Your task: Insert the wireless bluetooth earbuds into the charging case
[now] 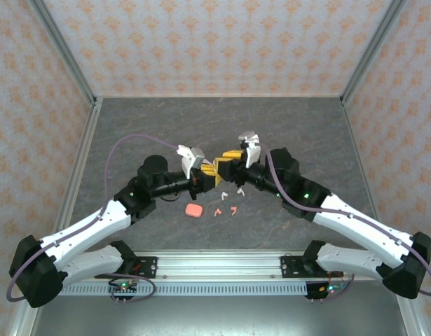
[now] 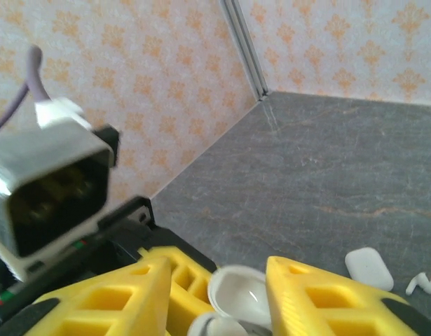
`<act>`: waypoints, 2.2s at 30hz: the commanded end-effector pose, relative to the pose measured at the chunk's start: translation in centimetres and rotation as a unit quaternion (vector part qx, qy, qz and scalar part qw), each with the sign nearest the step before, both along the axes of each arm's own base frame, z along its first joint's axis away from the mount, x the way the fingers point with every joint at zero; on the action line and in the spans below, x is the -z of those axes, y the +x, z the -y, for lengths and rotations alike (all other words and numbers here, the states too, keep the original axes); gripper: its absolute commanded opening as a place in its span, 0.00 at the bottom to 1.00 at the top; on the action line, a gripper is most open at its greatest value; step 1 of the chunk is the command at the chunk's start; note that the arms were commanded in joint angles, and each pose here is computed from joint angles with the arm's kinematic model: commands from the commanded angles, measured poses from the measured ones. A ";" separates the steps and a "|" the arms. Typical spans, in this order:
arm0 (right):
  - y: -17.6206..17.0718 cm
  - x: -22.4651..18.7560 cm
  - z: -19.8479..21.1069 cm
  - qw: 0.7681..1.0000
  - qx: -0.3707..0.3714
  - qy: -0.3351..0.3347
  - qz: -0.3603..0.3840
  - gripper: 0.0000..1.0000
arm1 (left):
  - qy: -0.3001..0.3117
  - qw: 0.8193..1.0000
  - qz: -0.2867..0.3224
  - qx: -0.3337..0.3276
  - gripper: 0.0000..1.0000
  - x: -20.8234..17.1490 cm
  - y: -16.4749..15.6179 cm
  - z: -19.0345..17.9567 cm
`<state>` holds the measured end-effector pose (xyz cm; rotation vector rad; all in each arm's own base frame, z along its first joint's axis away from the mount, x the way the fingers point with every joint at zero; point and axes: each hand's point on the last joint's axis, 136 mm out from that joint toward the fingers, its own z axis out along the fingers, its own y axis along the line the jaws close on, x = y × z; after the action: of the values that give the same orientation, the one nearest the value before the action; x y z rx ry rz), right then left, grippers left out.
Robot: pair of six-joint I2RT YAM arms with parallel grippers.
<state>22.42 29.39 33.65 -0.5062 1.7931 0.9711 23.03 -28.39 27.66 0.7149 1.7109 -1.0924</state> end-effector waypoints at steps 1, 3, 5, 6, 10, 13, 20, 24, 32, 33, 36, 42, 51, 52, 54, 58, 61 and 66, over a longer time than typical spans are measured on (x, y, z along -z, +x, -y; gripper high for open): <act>0.2 -2.1 1.0 1.000 0.022 -0.009 -0.007 0.44 | -0.013 1.000 0.028 0.001 0.00 -1.7 -0.5 0.0; 0.5 -2.4 1.7 0.999 0.034 -0.022 -0.024 0.48 | -0.012 0.999 0.030 0.001 0.00 -1.6 -0.6 -0.1; 0.9 -2.5 2.3 0.997 0.047 -0.035 -0.042 0.50 | -0.012 0.999 0.033 0.002 0.00 -1.7 -0.6 -0.1; 1.1 -2.5 2.7 0.996 0.054 -0.041 -0.053 0.51 | -0.012 0.999 0.034 0.002 0.00 -1.6 -0.7 -0.1; 2.7 -1.7 4.8 0.990 0.094 -0.057 -0.090 0.52 | -0.009 0.999 0.040 0.003 0.00 -1.7 -0.9 -0.1; 4.2 -0.1 6.8 0.980 0.130 -0.067 -0.132 0.53 | -0.006 0.999 0.043 0.004 0.00 -1.6 -1.0 -0.2; 7.4 6.3 11.1 0.943 0.198 -0.104 -0.245 0.53 | -0.002 0.999 0.049 0.001 0.00 -1.6 -1.4 -0.6; 9.3 12.6 13.1 0.909 0.234 -0.163 -0.303 0.54 | 0.000 0.999 0.052 0.001 0.00 -1.6 -1.5 -0.7; 11.9 22.9 14.2 0.853 0.242 -0.211 -0.412 0.42 | 0.005 0.999 0.052 0.002 0.00 -1.6 -1.6 -0.7; 12.1 23.9 14.2 0.848 0.241 -0.213 -0.421 0.42 | 0.006 0.999 0.052 0.003 0.00 -1.6 -1.6 -0.7; 12.7 25.8 13.9 0.838 0.243 -0.220 -0.436 0.41 | 0.006 0.999 0.052 0.003 0.00 -1.7 -1.7 -0.7; 13.5 28.9 14.2 0.817 0.260 -0.236 -0.457 0.42 | 0.008 0.999 0.051 0.003 0.00 -1.6 -1.7 -0.6; 12.5 31.6 13.6 0.799 0.247 -0.277 -0.473 0.48 | 0.012 0.999 0.052 0.004 0.00 -1.5 -1.6 -0.5; 12.3 31.8 13.6 0.797 0.247 -0.286 -0.471 0.48 | 0.012 0.999 0.051 0.004 0.00 -1.4 -1.5 -0.5; 12.0 32.2 13.6 0.791 0.249 -0.304 -0.469 0.48 | 0.012 0.999 0.051 0.003 0.00 -1.4 -1.5 -0.5; 11.5 32.5 13.5 0.787 0.246 -0.317 -0.469 0.48 | 0.015 0.999 0.051 0.003 0.00 -1.4 -1.5 -0.5; 11.3 32.3 13.7 0.783 0.248 -0.329 -0.465 0.48 | 0.015 0.999 0.051 0.002 0.00 -1.4 -1.5 -0.6; 10.3 31.8 14.3 0.774 0.248 -0.364 -0.455 0.48 | 0.017 0.999 0.051 0.001 0.00 -1.3 -1.6 -0.6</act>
<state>34.31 15.96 2.18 0.1200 2.9385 0.1536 21.60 -27.86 27.65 0.7702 1.6986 -1.0416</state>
